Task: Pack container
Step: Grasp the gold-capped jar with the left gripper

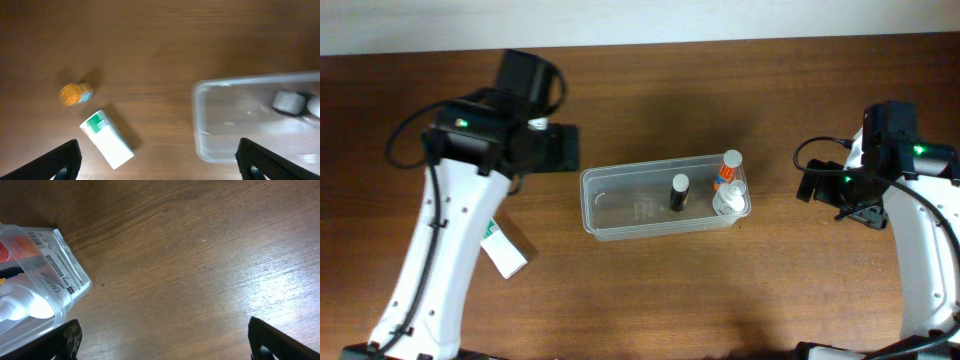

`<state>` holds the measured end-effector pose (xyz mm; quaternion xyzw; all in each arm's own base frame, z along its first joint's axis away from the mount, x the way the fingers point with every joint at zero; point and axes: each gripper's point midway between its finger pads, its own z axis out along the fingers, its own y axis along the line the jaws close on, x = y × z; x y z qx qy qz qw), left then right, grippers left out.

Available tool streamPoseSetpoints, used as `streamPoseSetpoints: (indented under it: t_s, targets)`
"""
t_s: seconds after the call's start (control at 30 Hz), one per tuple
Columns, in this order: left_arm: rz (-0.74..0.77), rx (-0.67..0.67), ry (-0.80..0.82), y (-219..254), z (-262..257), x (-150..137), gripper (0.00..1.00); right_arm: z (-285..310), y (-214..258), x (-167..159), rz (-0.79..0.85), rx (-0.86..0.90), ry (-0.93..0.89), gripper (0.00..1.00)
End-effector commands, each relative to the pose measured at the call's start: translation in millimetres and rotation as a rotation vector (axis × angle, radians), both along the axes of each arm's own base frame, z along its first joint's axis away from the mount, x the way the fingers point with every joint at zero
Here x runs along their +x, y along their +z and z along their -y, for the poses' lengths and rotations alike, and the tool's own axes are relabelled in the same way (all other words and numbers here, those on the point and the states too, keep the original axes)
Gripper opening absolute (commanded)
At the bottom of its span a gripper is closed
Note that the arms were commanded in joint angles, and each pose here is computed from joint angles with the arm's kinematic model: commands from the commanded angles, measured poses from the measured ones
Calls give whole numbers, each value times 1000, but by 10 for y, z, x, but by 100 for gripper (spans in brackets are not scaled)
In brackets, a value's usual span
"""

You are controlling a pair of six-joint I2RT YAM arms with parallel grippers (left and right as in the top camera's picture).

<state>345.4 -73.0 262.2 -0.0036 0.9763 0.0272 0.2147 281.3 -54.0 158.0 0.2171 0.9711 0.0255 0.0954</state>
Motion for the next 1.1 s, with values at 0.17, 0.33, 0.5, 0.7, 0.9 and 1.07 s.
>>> streamPoseSetpoints:
  t_s: [0.17,0.33,0.5,0.7,0.9,1.07]
  targets:
    - [-68,-75,406,-673,-1077,142,99,-3,-6,-11,-1,5,4,98]
    - [-125,-155,519,-1238,-1444,147,99,-3,-6,-11,-1,5,5,98]
    - [-214,-142,543,-1680,-1639,126,99,-3,-6,-11,-1,5,4,98]
    - [-276,-139,559,-2096,-1759,198,99,-3,-6,-11,-1,5,5,98]
    - [-303,-132,541,-2323,-1836,234,100,-3,-6,-11,-1,4,8,99]
    - [-314,-128,525,-2451,-1869,258,97,-3,-6,-11,-1,4,8,98]
